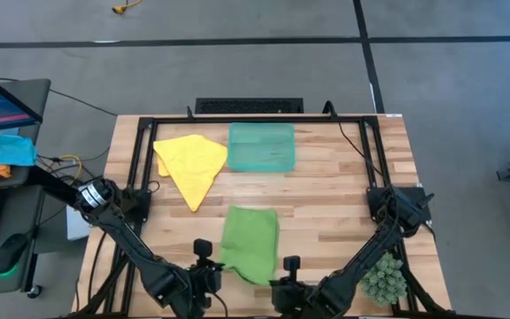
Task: Roll microfiber towels into tight, uniform cylinder then place into a basket
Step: Fold green microfiber towel
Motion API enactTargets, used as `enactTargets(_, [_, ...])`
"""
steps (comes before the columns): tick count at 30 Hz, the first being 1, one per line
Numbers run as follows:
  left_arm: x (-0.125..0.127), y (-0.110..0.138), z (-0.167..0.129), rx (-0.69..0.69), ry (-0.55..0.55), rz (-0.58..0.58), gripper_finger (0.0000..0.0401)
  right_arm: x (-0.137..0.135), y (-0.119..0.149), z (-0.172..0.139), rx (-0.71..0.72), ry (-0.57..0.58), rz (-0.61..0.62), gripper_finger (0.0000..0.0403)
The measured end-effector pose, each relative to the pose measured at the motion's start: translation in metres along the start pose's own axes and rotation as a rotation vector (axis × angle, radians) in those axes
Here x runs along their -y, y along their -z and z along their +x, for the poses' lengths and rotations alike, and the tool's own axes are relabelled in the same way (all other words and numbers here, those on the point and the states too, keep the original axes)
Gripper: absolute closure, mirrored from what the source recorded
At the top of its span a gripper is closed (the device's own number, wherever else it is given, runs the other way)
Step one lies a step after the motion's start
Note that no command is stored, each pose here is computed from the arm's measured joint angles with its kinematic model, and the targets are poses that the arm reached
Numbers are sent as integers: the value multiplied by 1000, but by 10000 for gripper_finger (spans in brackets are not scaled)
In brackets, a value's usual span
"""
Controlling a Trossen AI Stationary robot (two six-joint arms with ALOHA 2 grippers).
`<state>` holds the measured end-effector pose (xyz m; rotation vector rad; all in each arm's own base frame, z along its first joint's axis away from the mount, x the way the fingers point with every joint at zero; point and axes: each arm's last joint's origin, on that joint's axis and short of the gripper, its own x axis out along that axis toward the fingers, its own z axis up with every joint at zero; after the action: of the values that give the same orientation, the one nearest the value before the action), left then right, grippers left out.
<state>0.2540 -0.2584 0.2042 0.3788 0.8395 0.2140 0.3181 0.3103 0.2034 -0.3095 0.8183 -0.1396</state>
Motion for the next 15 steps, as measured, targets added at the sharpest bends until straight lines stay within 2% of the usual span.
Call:
enactTargets(3, [-8,2,4,-28,-63,-21,398,9,2,4,-27,67,-5,400])
enactTargets(9, [-29,5,27,-93,-163,-77,398,40,4,22,-144,195,109,398])
enactTargets(15, [-52,16,57,-179,-241,-120,397,59,1,35,-193,244,172,398])
